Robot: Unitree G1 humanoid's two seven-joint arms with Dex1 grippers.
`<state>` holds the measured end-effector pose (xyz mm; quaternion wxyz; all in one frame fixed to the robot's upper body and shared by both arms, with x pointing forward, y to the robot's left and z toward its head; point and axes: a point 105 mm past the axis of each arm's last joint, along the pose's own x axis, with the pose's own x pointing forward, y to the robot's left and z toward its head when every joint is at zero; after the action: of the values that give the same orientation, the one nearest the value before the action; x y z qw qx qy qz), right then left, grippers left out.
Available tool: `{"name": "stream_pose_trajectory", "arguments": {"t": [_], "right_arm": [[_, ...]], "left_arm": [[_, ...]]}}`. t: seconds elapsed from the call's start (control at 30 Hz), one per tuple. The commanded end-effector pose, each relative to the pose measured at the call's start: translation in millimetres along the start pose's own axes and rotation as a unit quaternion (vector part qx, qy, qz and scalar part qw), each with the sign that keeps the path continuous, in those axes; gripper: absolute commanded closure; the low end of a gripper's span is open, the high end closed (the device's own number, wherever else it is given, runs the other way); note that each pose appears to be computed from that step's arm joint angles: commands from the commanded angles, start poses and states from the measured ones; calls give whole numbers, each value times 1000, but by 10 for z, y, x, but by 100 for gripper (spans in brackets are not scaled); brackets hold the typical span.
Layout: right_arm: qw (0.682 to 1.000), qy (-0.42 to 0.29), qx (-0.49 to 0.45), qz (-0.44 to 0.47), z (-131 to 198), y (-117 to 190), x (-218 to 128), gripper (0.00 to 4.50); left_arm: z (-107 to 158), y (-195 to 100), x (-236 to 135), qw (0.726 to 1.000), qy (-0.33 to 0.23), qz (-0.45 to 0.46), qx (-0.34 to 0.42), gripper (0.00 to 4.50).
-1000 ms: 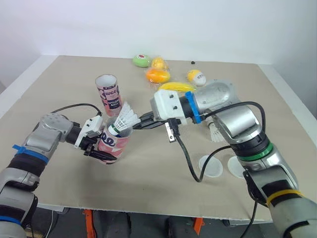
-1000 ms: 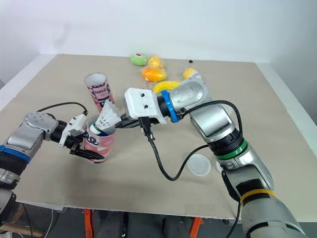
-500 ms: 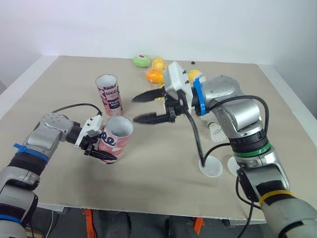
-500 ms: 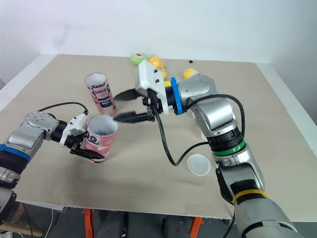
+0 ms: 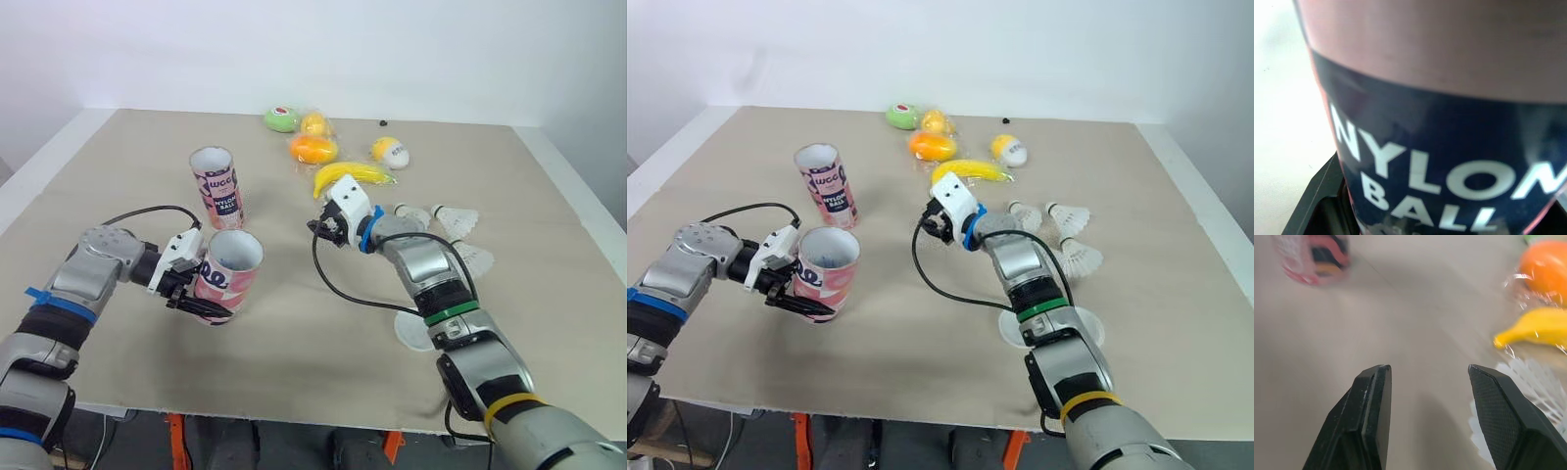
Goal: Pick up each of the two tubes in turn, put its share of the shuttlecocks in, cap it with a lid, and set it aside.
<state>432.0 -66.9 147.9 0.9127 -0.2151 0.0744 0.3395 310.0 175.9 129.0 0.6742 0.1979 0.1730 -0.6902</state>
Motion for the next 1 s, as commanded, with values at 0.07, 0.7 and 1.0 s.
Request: {"name": "stream_pose_trajectory", "arguments": {"t": [0.07,0.7,1.0], "right_arm": [[999,-21,-29,-36,184,-238,-127,176],[995,35,-29,-89,-124,-408,-294,176],[994,53,14,-99,-368,-323,-293,176]], "left_arm": [[-147,-126,193,999,13,-42,-23,142],[-127,-142,246,999,4,-43,-24,142],[-125,-161,250,999,1,-42,-25,142]]}}
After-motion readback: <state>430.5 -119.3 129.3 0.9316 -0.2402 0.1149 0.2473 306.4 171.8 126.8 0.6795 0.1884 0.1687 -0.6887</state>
